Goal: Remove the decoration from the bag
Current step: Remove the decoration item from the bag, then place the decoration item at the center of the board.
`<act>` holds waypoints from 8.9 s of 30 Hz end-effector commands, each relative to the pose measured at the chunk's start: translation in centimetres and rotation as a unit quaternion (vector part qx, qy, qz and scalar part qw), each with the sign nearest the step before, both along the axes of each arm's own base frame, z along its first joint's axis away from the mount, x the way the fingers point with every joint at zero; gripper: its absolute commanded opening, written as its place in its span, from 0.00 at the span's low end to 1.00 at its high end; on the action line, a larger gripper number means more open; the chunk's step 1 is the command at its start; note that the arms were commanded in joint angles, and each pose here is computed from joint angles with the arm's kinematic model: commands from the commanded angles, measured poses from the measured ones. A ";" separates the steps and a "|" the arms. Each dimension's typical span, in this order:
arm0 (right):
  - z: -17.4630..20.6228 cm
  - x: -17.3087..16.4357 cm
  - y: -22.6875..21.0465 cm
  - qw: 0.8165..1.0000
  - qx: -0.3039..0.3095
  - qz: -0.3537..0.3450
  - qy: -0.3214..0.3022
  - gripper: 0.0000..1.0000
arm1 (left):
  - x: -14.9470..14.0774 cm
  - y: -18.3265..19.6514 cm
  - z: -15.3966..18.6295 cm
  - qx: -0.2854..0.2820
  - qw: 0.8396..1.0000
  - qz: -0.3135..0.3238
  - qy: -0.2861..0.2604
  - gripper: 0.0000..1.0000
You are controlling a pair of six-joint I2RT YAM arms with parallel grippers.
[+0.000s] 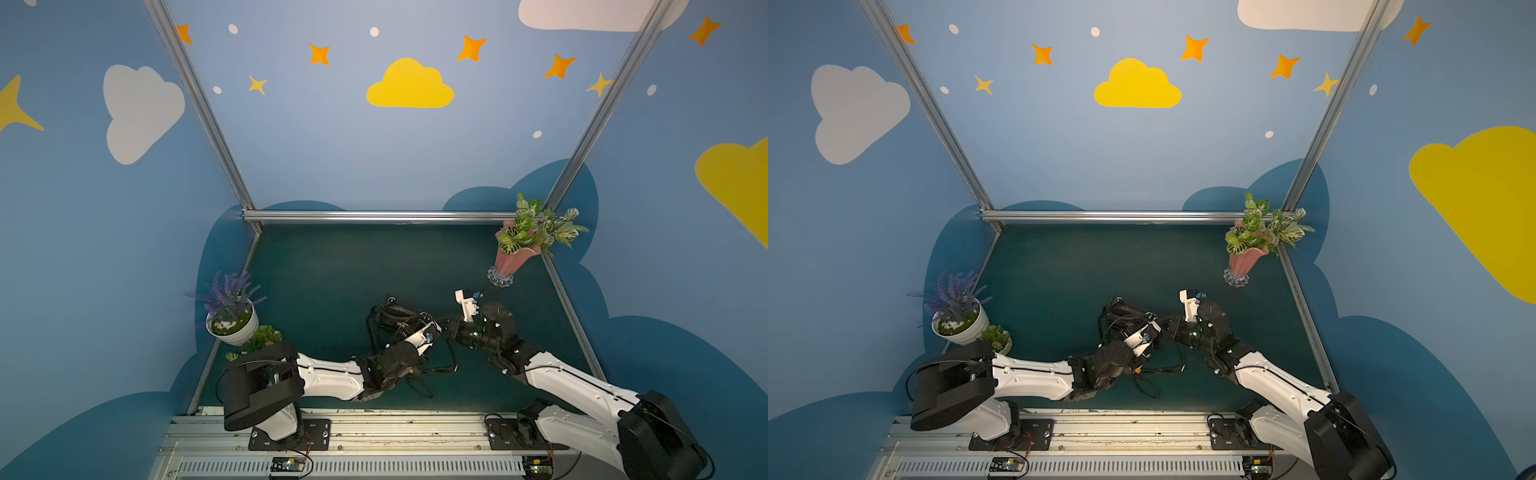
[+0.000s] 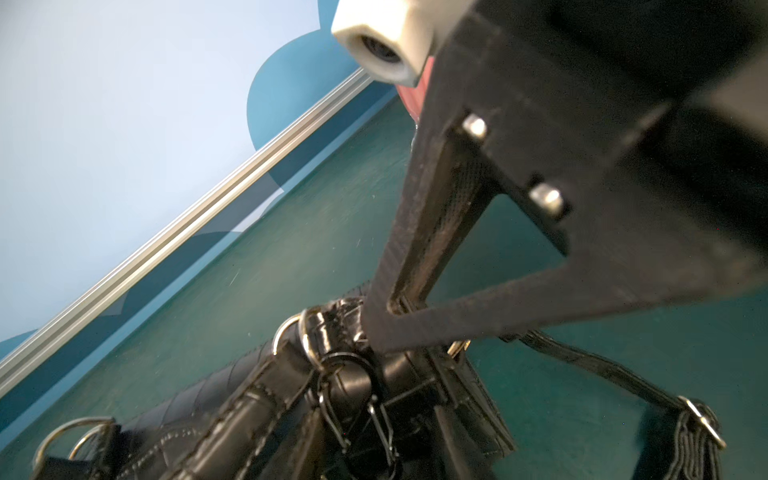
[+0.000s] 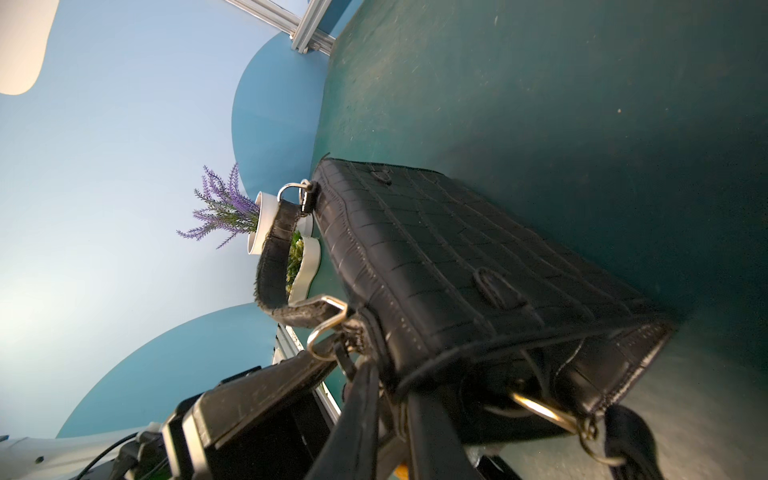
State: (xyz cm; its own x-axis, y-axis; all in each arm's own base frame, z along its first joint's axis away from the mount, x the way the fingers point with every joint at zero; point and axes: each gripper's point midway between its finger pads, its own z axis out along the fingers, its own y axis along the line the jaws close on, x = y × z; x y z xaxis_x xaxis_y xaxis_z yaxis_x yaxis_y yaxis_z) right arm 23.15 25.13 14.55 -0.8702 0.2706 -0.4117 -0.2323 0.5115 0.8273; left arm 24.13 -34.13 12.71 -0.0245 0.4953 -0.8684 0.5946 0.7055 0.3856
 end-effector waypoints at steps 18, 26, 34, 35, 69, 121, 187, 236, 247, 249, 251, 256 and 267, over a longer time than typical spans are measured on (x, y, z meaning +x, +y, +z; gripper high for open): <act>0.3 -0.2 0.1 1.000 0.007 0.005 -0.008 0.14 | 0.3 -0.1 0.1 0.037 0.997 -0.030 -0.054 0.18; 0.1 -0.2 0.2 1.000 0.006 0.007 -0.007 0.14 | 0.0 -0.3 -0.7 0.067 0.994 -0.056 -0.061 0.16; 0.5 0.0 0.1 1.000 0.010 -0.004 -0.006 0.13 | -1.1 -0.7 0.5 0.082 0.991 -0.095 -0.051 0.16; 0.6 0.0 0.0 1.000 0.011 -0.005 -0.007 0.12 | -1.2 -0.8 0.8 0.081 0.990 -0.100 -0.050 0.15; 1.1 -0.1 0.0 1.000 0.017 -0.008 -0.013 0.11 | -0.3 -0.7 4.3 0.213 0.962 -0.167 -0.038 0.10; 11.0 -5.4 5.2 0.926 -0.064 0.112 -0.355 0.44 | -2.2 4.4 13.0 -0.177 0.971 -0.143 0.070 0.13; 13.2 -4.1 -7.5 0.929 -0.213 -0.067 -0.295 0.00 | -0.7 12.7 13.7 -0.256 0.961 -0.055 0.089 0.94; -3.7 8.8 -15.7 0.892 -0.408 -0.193 0.016 0.00 | -1.1 17.1 8.2 -0.212 0.975 0.027 0.068 0.95; -9.0 13.0 -12.5 0.900 -0.418 -0.106 0.066 0.03 | -1.2 17.2 8.0 -0.214 0.974 0.030 0.074 0.95; -9.8 13.5 -12.2 0.900 -0.417 -0.102 0.071 0.06 | -1.2 17.3 8.0 -0.211 0.974 0.031 0.073 0.95; -10.1 13.9 -11.9 0.902 -0.413 -0.100 0.072 0.10 | -1.2 17.3 8.1 -0.210 0.975 0.031 0.072 0.95; -10.0 14.4 -11.5 0.907 -0.404 -0.098 0.067 0.27 | -0.9 17.6 7.6 -0.204 0.975 0.044 0.077 0.95; -3.1 11.9 -13.1 0.912 -0.389 -0.129 -0.010 0.70 | -0.4 17.6 7.1 -0.200 0.975 0.051 0.086 0.95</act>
State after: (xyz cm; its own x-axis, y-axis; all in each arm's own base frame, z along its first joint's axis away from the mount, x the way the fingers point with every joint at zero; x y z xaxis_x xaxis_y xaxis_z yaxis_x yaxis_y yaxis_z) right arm 36.26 13.14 9.12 -0.8390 0.0862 -0.5373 -0.0283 0.9791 0.2012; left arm 23.53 -16.60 19.47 -0.2236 0.1165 -0.9677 0.5505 0.8344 -0.0268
